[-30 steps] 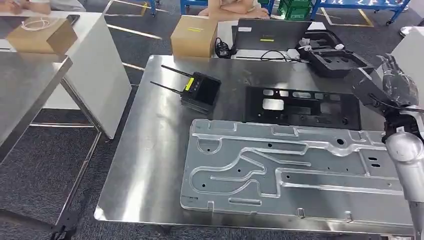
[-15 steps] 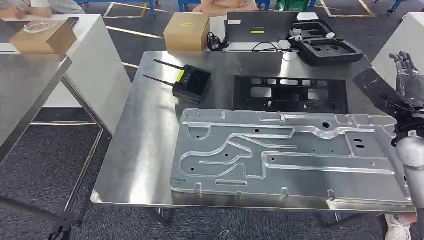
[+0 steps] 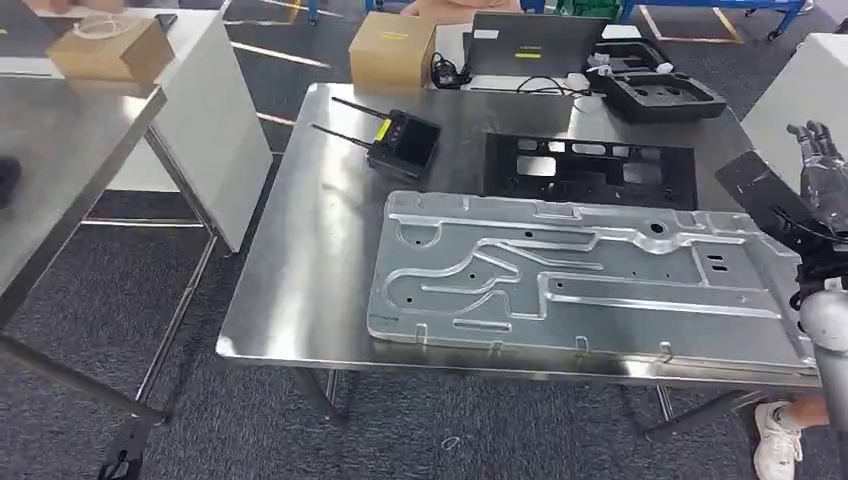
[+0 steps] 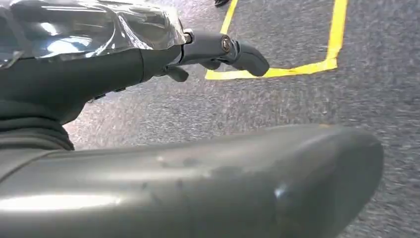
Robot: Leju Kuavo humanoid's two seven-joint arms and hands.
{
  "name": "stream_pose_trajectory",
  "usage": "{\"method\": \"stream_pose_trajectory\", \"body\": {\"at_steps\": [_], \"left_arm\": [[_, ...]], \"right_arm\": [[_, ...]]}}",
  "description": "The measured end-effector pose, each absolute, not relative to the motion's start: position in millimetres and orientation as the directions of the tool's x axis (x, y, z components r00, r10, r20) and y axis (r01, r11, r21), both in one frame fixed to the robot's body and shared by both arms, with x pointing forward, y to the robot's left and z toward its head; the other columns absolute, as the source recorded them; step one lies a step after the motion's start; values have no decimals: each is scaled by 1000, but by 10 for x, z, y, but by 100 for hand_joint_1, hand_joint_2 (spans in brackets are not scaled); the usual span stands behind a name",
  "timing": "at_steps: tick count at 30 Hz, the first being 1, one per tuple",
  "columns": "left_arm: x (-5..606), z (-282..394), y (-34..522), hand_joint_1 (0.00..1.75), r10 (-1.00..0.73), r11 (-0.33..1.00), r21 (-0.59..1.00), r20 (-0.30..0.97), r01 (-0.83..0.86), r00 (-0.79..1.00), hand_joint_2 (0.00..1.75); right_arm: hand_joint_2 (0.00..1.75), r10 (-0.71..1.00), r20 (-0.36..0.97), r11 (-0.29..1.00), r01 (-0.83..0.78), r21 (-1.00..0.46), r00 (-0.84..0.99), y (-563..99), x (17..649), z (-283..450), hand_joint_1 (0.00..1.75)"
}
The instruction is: Take the parts from the cabinet and place them on the table.
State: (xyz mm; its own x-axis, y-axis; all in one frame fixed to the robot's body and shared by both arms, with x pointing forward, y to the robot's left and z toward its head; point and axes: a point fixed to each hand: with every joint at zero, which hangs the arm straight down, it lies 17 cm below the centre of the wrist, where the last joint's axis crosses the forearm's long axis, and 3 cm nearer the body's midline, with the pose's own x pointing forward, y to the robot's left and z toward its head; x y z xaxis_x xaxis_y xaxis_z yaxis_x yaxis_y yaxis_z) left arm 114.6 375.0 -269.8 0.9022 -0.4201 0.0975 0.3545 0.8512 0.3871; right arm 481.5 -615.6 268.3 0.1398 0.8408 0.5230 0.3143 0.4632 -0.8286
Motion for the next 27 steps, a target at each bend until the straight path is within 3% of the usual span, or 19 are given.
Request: {"method": "stream_pose_trajectory", "body": {"at_steps": [7, 14, 22, 27], "left_arm": [[1128, -2701, 3750, 0, -409, 855, 387, 92, 346, 908, 0], [1060, -2716, 3722, 0, -416, 852, 383, 83, 356, 905, 0], [1137, -2703, 3712, 0, -423, 849, 389, 93, 359, 901, 0], [1139, -2703, 3701, 0, -428, 847, 389, 92, 363, 899, 0]], "right_arm": [[0, 827, 532, 464, 313, -829, 183, -6346, 4572, 2379, 0], [0, 787, 537, 465, 279, -840, 305, -6713, 4082, 1516, 0], [0, 543, 540, 570, 190, -800, 643, -6982, 2989, -189, 0], [0, 377, 480, 652, 141, -745, 792, -6713, 2388, -997, 0]]}}
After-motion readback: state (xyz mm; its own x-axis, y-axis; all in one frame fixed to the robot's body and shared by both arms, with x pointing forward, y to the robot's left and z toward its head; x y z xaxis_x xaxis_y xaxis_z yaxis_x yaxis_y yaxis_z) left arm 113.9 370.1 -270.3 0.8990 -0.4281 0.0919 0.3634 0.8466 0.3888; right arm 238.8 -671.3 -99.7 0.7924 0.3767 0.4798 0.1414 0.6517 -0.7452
